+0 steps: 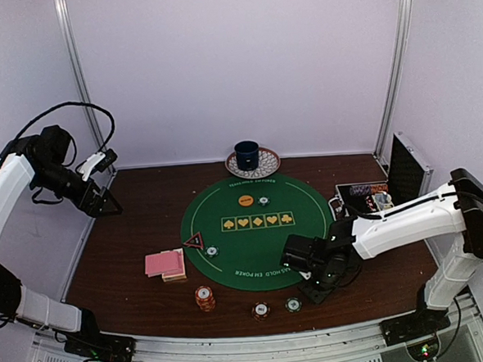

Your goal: Distribute texas hold em gaming equipment

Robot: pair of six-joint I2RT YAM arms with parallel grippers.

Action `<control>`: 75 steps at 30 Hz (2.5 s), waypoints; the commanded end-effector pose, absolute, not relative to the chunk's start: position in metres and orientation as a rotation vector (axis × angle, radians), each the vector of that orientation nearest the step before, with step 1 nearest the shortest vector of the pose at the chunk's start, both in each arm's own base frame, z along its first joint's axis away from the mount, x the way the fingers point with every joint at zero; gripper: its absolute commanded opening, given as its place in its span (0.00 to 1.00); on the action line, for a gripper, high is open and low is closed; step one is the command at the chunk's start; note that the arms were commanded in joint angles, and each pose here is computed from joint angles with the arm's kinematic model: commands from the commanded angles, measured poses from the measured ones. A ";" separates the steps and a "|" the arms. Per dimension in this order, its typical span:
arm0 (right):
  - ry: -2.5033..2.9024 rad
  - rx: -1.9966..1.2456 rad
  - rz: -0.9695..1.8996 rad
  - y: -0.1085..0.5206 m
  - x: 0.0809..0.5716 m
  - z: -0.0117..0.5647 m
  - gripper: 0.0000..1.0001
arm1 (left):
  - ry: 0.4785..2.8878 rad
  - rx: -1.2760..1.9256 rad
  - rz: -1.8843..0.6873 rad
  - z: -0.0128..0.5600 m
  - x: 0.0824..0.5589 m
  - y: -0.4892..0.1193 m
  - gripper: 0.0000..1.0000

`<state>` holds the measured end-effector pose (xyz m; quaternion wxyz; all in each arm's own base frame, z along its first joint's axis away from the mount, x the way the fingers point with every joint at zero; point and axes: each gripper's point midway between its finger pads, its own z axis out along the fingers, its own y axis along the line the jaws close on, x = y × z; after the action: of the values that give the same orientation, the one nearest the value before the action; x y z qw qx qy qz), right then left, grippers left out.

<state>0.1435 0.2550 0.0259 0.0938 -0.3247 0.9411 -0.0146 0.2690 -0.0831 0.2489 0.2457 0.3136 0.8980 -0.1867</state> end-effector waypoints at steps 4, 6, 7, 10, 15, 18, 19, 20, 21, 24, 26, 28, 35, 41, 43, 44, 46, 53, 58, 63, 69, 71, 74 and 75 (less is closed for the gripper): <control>2.653 -0.960 0.077 0.296 0.159 0.085 0.62 | 2.434 0.877 -0.512 0.254 0.269 -0.085 0.98; 2.619 -0.994 0.154 0.313 0.156 0.098 0.69 | 2.433 0.879 -0.509 0.254 0.269 -0.084 0.97; 2.604 -1.022 0.196 0.323 0.152 0.103 0.71 | 2.433 0.880 -0.509 0.254 0.268 -0.084 0.98; 2.573 -1.109 0.296 0.348 0.140 0.110 0.76 | 2.428 0.883 -0.511 0.255 0.269 -0.085 0.97; 2.522 -1.257 0.416 0.381 0.118 0.109 0.78 | 2.423 0.882 -0.523 0.256 0.269 -0.086 0.97; 2.512 -1.296 0.405 0.390 0.116 0.101 0.79 | 2.425 0.885 -0.522 0.255 0.269 -0.086 0.98; 2.514 -1.303 0.394 0.391 0.116 0.098 0.79 | 2.427 0.884 -0.522 0.255 0.269 -0.086 0.98; 2.518 -1.306 0.383 0.392 0.116 0.094 0.79 | 2.426 0.885 -0.522 0.255 0.269 -0.086 0.98; 2.522 -1.311 0.374 0.393 0.116 0.089 0.79 | 2.426 0.885 -0.524 0.255 0.269 -0.086 0.98; 2.527 -1.336 0.357 0.397 0.114 0.079 0.79 | 2.424 0.885 -0.530 0.256 0.267 -0.087 0.98; 2.522 -1.362 0.344 0.400 0.110 0.075 0.78 | 2.419 0.889 -0.525 0.257 0.266 -0.087 0.98; 2.520 -1.386 0.335 0.402 0.106 0.071 0.78 | 2.414 0.892 -0.516 0.258 0.265 -0.086 0.98; 2.528 -1.409 0.308 0.405 0.103 0.060 0.72 | 2.410 0.894 -0.509 0.260 0.262 -0.086 0.98; 2.534 -1.415 0.300 0.405 0.103 0.055 0.68 | 2.407 0.897 -0.506 0.260 0.261 -0.086 0.98; 2.536 -1.416 0.299 0.406 0.103 0.054 0.67 | 2.404 0.897 -0.506 0.261 0.261 -0.086 0.98; 2.536 -1.420 0.298 0.406 0.103 0.054 0.66 | 2.405 0.897 -0.507 0.261 0.261 -0.086 0.98; 2.538 -1.418 0.294 0.406 0.103 0.052 0.64 | 2.403 0.897 -0.510 0.261 0.261 -0.086 0.98; 2.530 -1.407 0.289 0.405 0.105 0.053 0.49 | 2.408 0.897 -0.513 0.259 0.263 -0.086 0.98; 2.533 -1.404 0.286 0.404 0.105 0.051 0.46 | 2.408 0.895 -0.513 0.260 0.263 -0.086 0.98; 2.527 -1.399 0.265 0.403 0.108 0.050 0.47 | 2.410 0.894 -0.514 0.259 0.263 -0.086 0.97; 2.526 -1.400 0.250 0.403 0.109 0.047 0.47 | 2.410 0.893 -0.514 0.259 0.264 -0.086 0.98; 2.527 -1.399 0.250 0.403 0.110 0.047 0.47 | 2.410 0.892 -0.514 0.260 0.263 -0.086 0.97; 2.527 -1.404 0.251 0.403 0.109 0.047 0.47 | 2.411 0.892 -0.513 0.260 0.264 -0.086 0.97; 2.528 -1.405 0.252 0.403 0.109 0.047 0.47 | 2.411 0.893 -0.513 0.259 0.264 -0.086 0.98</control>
<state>0.1045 0.3989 0.0480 0.1080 -0.4791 0.8663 0.0914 0.2629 -0.0837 0.2495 0.2415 0.3201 0.8965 -0.1887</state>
